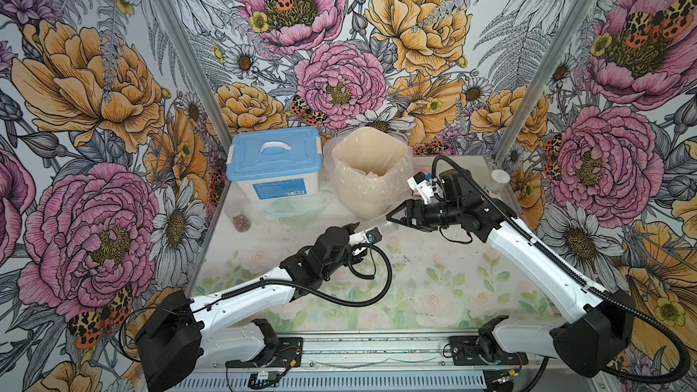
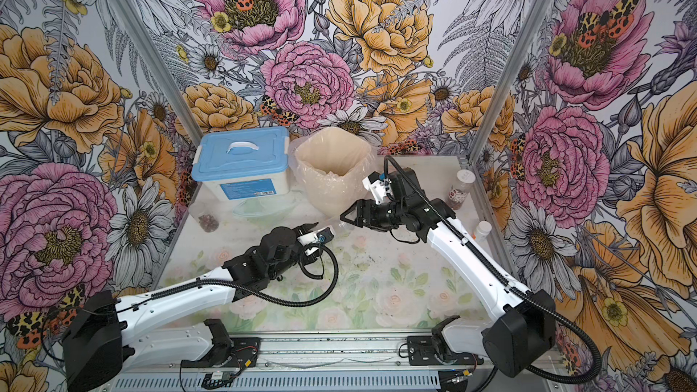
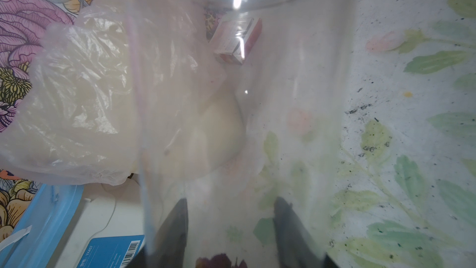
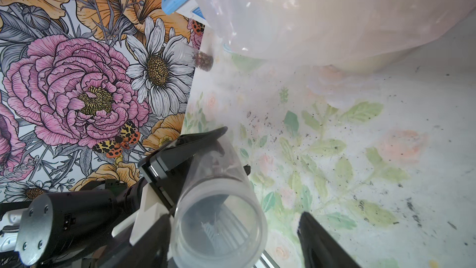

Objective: Empty the moldy dried flower tea in the jars
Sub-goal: Unscrew the lid from the jar.

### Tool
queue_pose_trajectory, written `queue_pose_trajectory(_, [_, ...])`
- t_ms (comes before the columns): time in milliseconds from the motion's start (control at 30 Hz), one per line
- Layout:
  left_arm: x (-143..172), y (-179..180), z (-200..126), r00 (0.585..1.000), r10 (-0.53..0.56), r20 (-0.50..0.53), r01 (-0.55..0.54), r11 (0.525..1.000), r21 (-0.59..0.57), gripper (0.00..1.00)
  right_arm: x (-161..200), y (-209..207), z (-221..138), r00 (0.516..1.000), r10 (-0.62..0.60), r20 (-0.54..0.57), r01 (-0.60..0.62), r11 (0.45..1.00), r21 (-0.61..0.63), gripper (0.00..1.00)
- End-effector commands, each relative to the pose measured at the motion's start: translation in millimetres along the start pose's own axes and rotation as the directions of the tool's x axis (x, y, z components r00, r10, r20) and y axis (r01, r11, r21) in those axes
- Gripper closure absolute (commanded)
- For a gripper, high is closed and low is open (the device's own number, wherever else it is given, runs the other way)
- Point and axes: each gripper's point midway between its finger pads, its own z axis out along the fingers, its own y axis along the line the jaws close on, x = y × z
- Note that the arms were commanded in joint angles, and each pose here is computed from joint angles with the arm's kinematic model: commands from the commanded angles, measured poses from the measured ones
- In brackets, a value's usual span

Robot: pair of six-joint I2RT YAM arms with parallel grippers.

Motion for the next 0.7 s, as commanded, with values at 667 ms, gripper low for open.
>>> queue_pose_trajectory(667, [-11.7, -9.0, -5.8, 0.989, -0.116, 0.089, 0.107, 0.989, 0.106, 0.54, 3.2, 21.8, 1.4, 0.982, -0.19, -0.005, 0.189, 0.981, -0.048, 0.55])
